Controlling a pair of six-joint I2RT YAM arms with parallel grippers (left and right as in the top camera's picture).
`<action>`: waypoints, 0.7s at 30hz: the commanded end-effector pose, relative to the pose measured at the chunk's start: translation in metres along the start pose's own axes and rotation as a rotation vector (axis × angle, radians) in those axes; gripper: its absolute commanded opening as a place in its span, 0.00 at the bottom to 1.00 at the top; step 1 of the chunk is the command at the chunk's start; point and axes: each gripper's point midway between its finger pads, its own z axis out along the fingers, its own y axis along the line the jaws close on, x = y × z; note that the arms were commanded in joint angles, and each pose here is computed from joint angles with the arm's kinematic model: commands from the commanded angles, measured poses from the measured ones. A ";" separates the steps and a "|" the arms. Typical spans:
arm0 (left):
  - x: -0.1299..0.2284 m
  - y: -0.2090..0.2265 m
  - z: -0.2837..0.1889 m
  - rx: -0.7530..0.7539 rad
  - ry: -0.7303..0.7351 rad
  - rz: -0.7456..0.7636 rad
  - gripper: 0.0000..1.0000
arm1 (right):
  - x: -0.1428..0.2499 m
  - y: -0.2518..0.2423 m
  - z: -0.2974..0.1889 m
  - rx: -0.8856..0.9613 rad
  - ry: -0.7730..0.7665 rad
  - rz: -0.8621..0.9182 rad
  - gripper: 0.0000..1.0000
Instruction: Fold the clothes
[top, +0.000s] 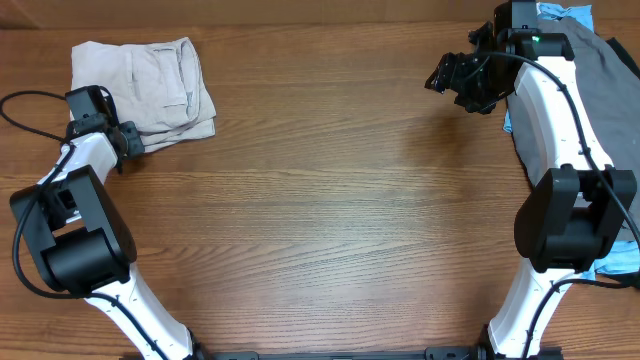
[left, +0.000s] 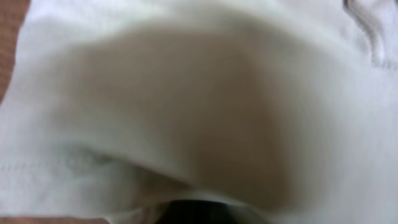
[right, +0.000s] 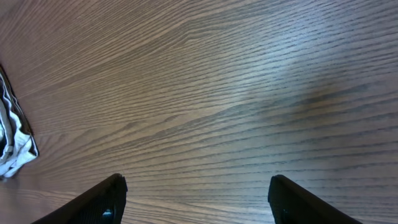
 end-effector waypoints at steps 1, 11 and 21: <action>0.019 0.003 0.031 0.005 0.034 -0.016 0.04 | -0.003 0.003 -0.003 0.001 -0.016 -0.018 0.77; -0.008 0.027 0.031 -0.085 -0.080 -0.048 0.06 | -0.001 0.003 -0.003 0.001 -0.009 -0.014 0.78; -0.032 -0.035 -0.055 0.183 0.045 0.038 0.28 | -0.003 0.004 -0.003 -0.001 -0.015 -0.013 0.78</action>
